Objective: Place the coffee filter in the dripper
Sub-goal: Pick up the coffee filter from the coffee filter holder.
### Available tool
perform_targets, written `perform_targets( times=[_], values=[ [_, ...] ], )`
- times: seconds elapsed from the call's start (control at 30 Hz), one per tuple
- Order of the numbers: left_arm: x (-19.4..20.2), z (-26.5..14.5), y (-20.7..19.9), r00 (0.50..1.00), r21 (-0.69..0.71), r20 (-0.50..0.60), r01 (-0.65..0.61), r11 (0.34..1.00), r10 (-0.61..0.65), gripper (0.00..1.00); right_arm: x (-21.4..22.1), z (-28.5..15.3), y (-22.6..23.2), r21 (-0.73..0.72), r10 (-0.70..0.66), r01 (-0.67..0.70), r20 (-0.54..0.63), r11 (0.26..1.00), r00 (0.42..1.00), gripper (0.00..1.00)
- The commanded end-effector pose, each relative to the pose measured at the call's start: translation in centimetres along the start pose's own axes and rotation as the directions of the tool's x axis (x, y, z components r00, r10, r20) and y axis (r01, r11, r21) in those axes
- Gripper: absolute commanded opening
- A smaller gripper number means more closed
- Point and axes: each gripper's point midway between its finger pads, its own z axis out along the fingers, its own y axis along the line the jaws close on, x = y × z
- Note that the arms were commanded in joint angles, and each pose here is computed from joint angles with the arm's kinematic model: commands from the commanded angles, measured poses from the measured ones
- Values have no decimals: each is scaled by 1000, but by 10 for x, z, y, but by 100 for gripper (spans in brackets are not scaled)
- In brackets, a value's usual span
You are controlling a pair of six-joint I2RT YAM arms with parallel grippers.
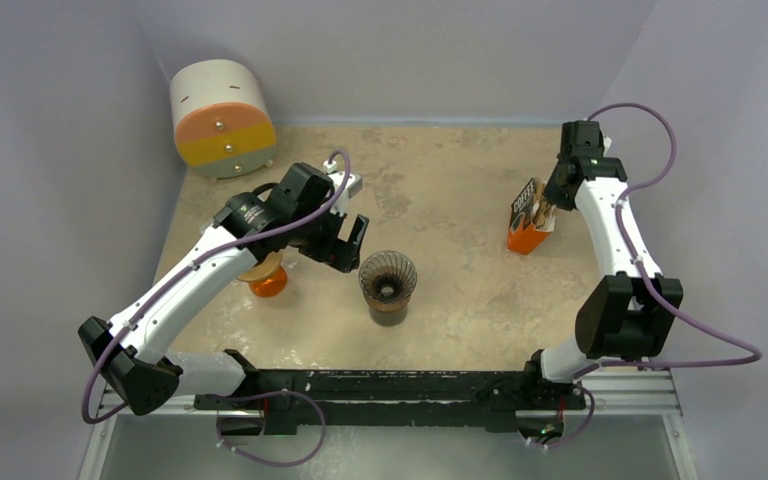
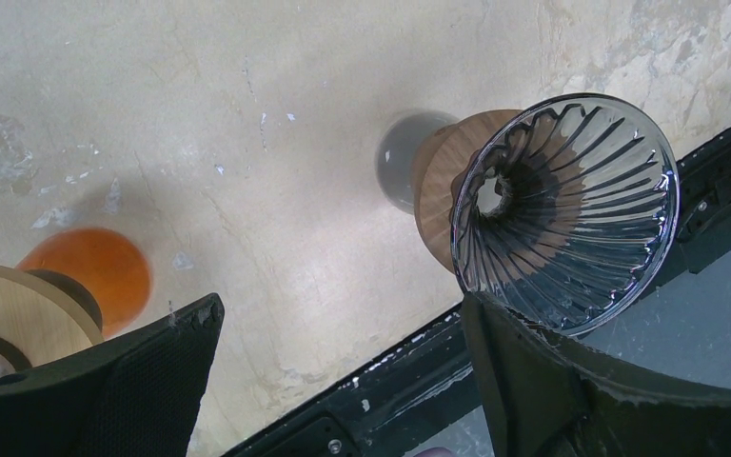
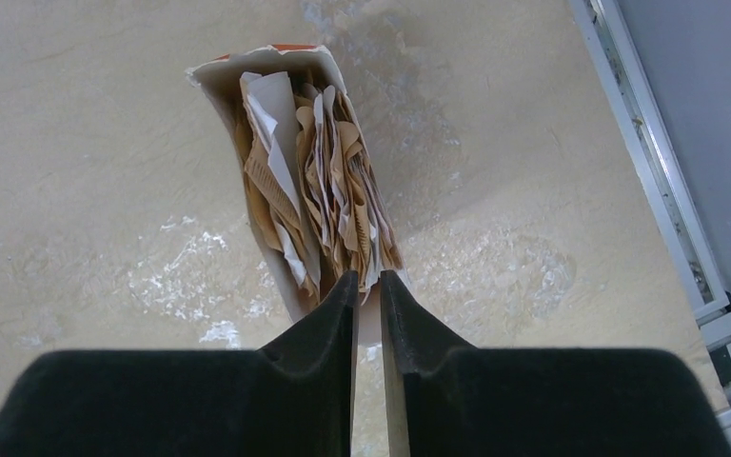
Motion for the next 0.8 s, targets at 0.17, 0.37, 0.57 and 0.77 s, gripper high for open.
perform_targets(
  times=[0.17,0.37,0.57,0.77],
  values=[
    [-5,4,0,999,2,21,-27,1000,26,94,4,13,2,-3,31,-31,-17,1000,999,17],
    [-6,5,0,999,3,20,-26,1000,26,94,8,15,0,5,30,-30,-25,1000,999,17],
    [-6,6,-1,999,6,18,-27,1000,27,94,12,18,-2,19,26,-25,-32,1000,999,16],
    [-6,5,-1,999,7,18,-30,1000,30,94,14,19,-2,19,27,-26,-36,999,999,7]
  ],
)
